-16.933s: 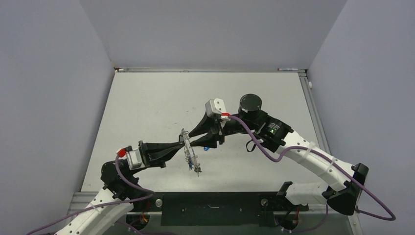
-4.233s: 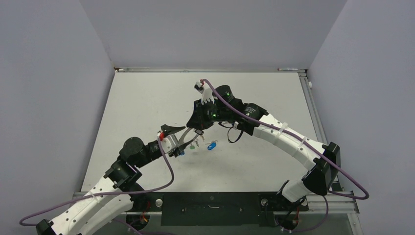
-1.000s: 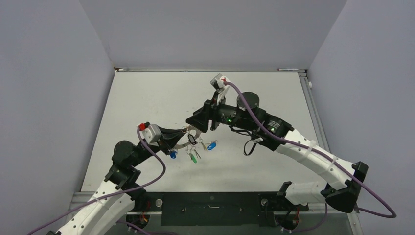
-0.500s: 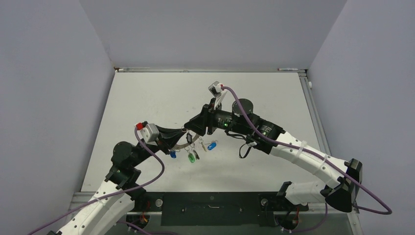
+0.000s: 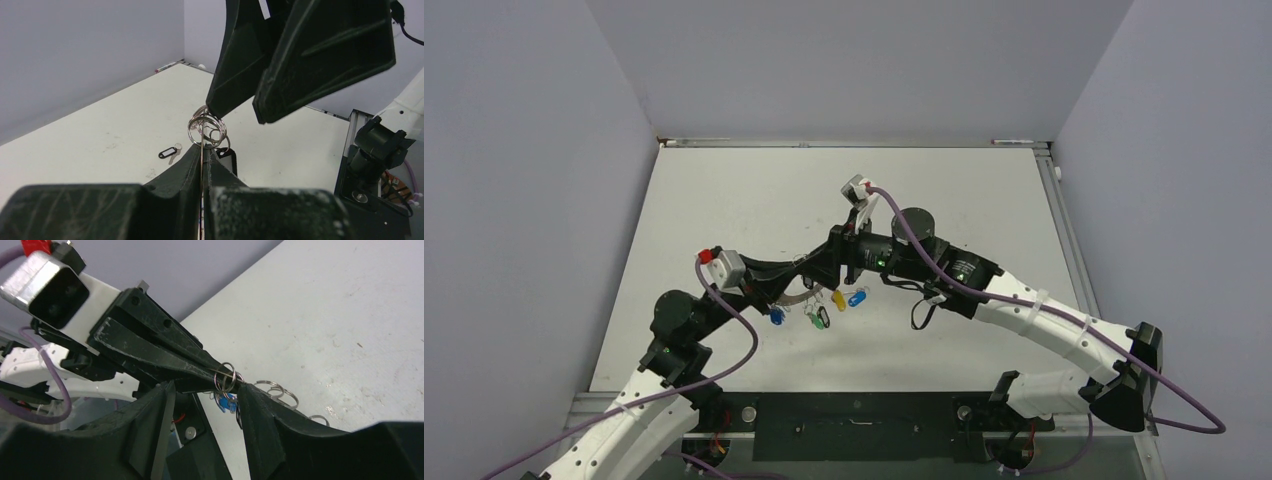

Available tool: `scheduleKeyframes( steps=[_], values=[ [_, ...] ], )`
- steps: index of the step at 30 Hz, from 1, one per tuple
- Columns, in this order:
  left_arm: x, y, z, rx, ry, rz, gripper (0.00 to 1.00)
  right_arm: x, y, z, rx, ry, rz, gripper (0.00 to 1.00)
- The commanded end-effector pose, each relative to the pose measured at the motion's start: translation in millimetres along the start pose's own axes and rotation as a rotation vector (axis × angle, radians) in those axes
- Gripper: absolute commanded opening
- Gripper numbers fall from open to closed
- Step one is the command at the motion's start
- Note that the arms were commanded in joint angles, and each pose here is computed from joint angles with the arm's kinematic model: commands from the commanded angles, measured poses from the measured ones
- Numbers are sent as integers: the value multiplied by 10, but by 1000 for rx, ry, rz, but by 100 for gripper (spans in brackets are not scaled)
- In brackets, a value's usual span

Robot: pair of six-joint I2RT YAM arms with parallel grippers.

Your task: Put the keys on the keyring

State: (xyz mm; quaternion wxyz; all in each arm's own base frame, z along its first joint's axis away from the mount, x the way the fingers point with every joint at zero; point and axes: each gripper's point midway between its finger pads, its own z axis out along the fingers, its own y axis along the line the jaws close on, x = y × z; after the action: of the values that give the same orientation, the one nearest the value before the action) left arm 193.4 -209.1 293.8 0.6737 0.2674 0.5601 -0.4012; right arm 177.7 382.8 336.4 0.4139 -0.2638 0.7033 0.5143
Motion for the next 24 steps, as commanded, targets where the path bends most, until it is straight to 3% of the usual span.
scheduleKeyframes(
  steps=[1, 8, 24],
  values=[
    [-305, 25, 31, -28, -118, -35, 0, 4, -92, -122, 66, 5, -91, 52],
    [-359, 219, 36, -153, -175, -188, 0, -29, -134, -297, 100, -51, -142, 52],
    [-461, 576, -50, -381, -268, -378, 0, 46, -286, -342, 137, -109, -191, 50]
  ],
)
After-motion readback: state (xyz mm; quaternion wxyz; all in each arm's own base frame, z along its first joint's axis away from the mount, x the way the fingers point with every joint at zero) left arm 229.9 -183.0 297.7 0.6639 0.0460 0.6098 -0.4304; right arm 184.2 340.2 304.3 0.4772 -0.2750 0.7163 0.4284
